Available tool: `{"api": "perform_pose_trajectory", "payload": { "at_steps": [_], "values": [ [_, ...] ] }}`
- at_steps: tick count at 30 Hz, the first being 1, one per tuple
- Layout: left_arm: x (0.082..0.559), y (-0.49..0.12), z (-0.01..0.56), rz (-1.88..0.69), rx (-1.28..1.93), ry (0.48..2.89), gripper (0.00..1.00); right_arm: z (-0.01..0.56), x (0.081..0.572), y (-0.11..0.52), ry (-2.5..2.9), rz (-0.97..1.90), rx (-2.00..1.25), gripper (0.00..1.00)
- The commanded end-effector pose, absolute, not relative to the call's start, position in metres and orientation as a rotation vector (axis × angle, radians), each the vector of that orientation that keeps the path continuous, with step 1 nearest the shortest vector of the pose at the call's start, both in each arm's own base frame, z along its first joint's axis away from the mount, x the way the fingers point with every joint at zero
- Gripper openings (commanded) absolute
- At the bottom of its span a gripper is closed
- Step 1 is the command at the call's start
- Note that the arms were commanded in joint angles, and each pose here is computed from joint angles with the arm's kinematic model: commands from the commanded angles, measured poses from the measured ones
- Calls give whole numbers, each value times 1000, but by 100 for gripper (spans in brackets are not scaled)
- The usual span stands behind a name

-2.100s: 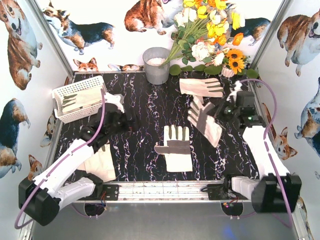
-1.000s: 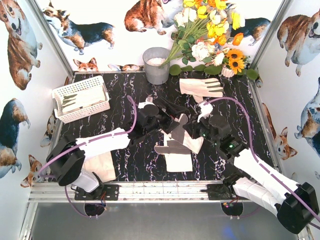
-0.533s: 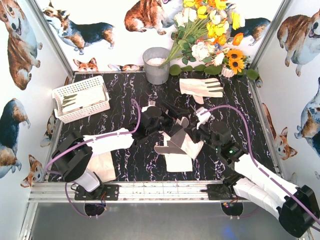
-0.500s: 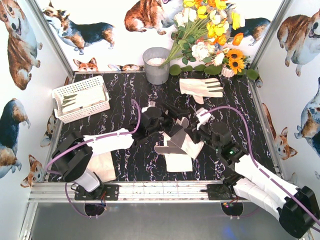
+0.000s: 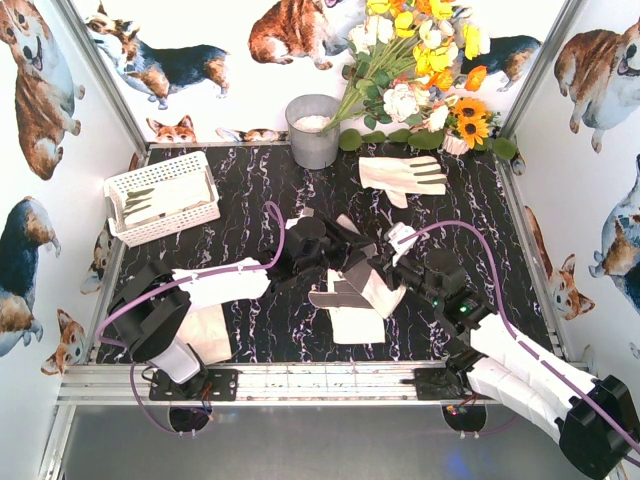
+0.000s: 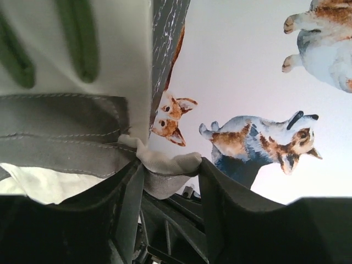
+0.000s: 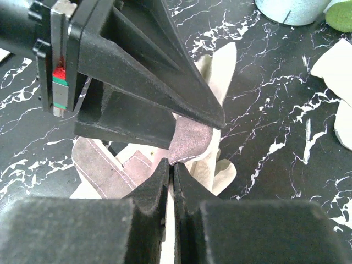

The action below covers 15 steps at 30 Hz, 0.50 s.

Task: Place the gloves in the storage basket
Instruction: Pair the glove with the glove.

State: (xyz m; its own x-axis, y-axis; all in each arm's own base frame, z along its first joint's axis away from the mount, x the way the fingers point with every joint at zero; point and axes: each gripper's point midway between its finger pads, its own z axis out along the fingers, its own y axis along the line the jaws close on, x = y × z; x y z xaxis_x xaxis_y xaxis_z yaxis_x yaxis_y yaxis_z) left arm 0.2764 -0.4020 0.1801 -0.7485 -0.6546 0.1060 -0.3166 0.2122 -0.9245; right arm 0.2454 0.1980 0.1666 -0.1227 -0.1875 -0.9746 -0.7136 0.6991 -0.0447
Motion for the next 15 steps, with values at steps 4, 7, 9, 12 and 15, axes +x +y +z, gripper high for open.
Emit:
{"api": "perform_pose_trajectory", "payload": {
  "at_steps": [4,7,9,12,15],
  "values": [
    [271,-407,188,-1585,-865,2172,21,198,244,211,1510,566,-777,0],
    [270,-409,189,-1599,-837,2169,7,199,243,212,1510,570,-777,0],
    [270,-412,191,-1611,-800,2165,0,201,244,210,1521,568,-760,0],
    [270,-417,197,-1630,-657,2170,0,204,245,207,1558,575,-710,15],
    [263,-414,197,-1627,-528,2179,0,213,242,206,1588,604,-669,36]
  ]
}}
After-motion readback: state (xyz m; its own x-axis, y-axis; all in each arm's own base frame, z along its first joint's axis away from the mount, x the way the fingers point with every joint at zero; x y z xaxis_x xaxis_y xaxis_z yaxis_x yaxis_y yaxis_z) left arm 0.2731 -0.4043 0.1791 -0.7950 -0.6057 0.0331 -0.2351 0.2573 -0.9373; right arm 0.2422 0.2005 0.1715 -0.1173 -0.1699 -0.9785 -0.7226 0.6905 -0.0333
